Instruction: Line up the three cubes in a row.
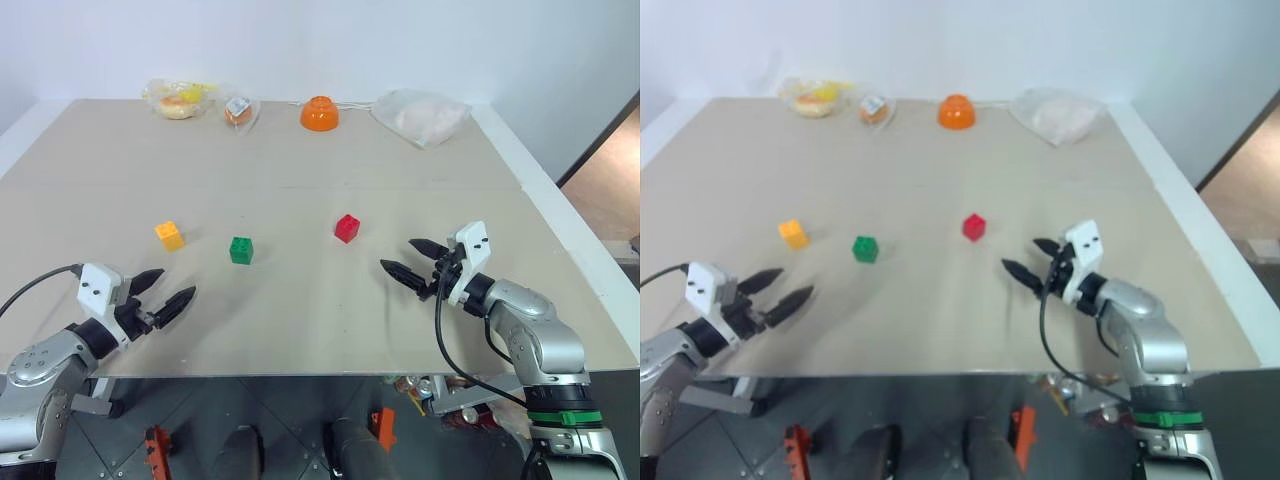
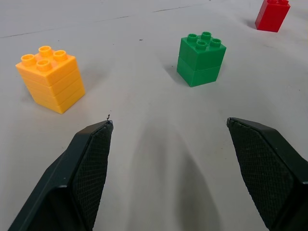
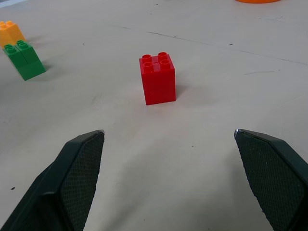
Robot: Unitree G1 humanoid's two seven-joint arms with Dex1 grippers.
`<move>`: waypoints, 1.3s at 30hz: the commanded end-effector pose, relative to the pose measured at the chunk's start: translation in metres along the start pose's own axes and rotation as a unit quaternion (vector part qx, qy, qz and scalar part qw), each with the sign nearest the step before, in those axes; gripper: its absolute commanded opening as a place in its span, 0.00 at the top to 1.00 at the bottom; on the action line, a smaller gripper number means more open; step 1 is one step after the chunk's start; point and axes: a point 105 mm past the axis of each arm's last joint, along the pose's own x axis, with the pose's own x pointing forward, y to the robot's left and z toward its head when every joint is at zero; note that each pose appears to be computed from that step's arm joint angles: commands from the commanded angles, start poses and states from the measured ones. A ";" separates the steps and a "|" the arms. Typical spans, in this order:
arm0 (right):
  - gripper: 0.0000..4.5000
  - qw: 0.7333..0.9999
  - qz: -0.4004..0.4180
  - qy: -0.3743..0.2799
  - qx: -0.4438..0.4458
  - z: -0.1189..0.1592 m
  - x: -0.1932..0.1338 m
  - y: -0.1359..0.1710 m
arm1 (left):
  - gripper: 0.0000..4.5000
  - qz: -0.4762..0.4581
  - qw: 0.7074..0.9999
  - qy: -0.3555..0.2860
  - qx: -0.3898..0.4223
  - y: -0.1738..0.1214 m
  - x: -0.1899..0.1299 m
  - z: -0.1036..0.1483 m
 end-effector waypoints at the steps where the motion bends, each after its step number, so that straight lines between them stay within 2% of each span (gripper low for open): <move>1: 0.00 0.999 0.005 -0.015 -0.028 0.013 0.008 -0.003 | 0.13 0.008 0.999 -0.035 0.018 0.002 0.002 0.015; 4: 0.00 0.999 0.005 -0.007 -0.045 0.009 0.020 -0.005 | 0.13 -0.009 0.998 -0.059 0.026 -0.006 0.009 0.023; 10: 0.00 0.999 -0.001 -0.004 -0.054 0.007 0.036 -0.011 | 0.13 -0.105 0.988 -0.085 0.075 -0.032 0.007 0.028; 13: 0.00 0.997 0.024 -0.006 -0.069 0.011 0.052 -0.004 | 0.13 -0.183 0.975 -0.096 0.085 -0.057 0.008 0.033; 18: 0.00 0.997 0.034 -0.008 -0.071 0.013 0.074 -0.005 | 0.13 -0.247 0.959 -0.108 0.085 -0.077 0.016 0.042; 29: 0.00 0.997 0.030 -0.009 -0.069 0.009 0.101 -0.010 | 0.13 -0.264 0.952 -0.129 0.084 -0.087 0.032 0.056; 39: 0.00 0.996 0.054 -0.021 -0.063 0.013 0.121 0.007 | 0.13 -0.247 0.957 -0.137 0.067 -0.085 0.031 0.057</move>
